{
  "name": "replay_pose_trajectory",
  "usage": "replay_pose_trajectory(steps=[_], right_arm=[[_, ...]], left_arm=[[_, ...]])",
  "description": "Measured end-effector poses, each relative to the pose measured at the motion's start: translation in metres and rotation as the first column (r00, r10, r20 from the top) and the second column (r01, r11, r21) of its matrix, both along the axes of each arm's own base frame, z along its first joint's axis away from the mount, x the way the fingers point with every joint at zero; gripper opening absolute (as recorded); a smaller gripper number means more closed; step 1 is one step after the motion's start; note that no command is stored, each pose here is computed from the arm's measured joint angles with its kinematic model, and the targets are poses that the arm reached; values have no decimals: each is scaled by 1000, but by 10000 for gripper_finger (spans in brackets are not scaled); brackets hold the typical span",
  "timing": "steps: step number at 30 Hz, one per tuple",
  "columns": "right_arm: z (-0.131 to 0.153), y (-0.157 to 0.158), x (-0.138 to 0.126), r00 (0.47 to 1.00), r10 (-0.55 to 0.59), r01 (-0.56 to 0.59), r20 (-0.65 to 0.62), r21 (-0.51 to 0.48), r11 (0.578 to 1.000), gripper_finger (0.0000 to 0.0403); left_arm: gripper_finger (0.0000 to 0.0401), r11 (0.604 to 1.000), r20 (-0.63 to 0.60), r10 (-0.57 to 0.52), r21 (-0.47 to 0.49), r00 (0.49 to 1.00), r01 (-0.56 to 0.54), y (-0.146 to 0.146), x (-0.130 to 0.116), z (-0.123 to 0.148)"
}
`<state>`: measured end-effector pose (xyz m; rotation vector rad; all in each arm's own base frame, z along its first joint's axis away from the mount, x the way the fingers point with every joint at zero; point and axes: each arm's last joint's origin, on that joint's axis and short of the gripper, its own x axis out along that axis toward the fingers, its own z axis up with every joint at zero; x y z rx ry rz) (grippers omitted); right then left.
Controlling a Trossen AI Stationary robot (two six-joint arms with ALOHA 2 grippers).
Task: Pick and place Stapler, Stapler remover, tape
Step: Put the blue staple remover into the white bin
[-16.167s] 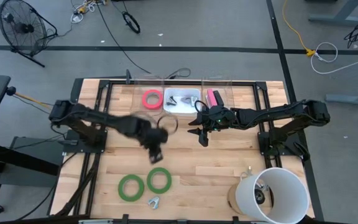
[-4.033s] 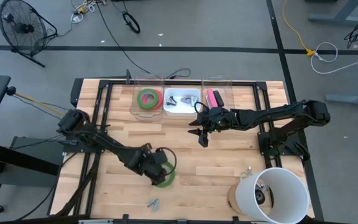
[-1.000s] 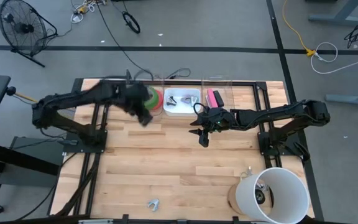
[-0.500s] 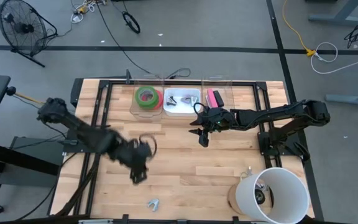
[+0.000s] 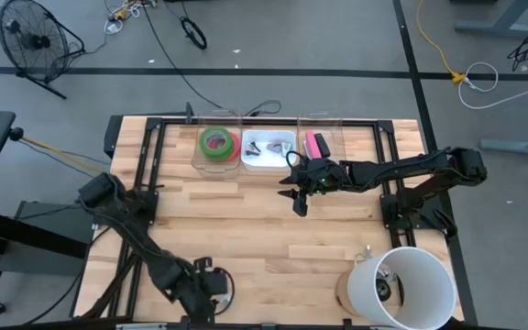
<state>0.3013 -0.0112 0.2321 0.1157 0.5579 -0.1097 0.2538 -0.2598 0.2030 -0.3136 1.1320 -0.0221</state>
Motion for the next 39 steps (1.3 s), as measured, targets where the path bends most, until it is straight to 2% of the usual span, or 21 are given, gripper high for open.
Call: replay_pose_trajectory(steps=[3,8,13,25,39], right_arm=[[0,0,0,1000,0,0,6,0,1000,164],[1,0,1,1000,0,0,12,-1,1000,164],[1,0,1,1000,0,0,12,-1,1000,164],[1,0,1,1000,1,-1,12,-2,1000,164],[1,0,1,1000,0,0,11,-1,1000,164]], left_arm=[[188,1000,-63,19,-16,998,-20,-3,1,-12],[188,998,-61,57,21,997,-56,-3,5,-23],[188,995,-54,102,20,993,-101,-2,6,-23],[187,993,-55,99,-62,994,-102,-8,8,-21],[144,989,-24,138,-49,990,-139,-7,8,-21]])
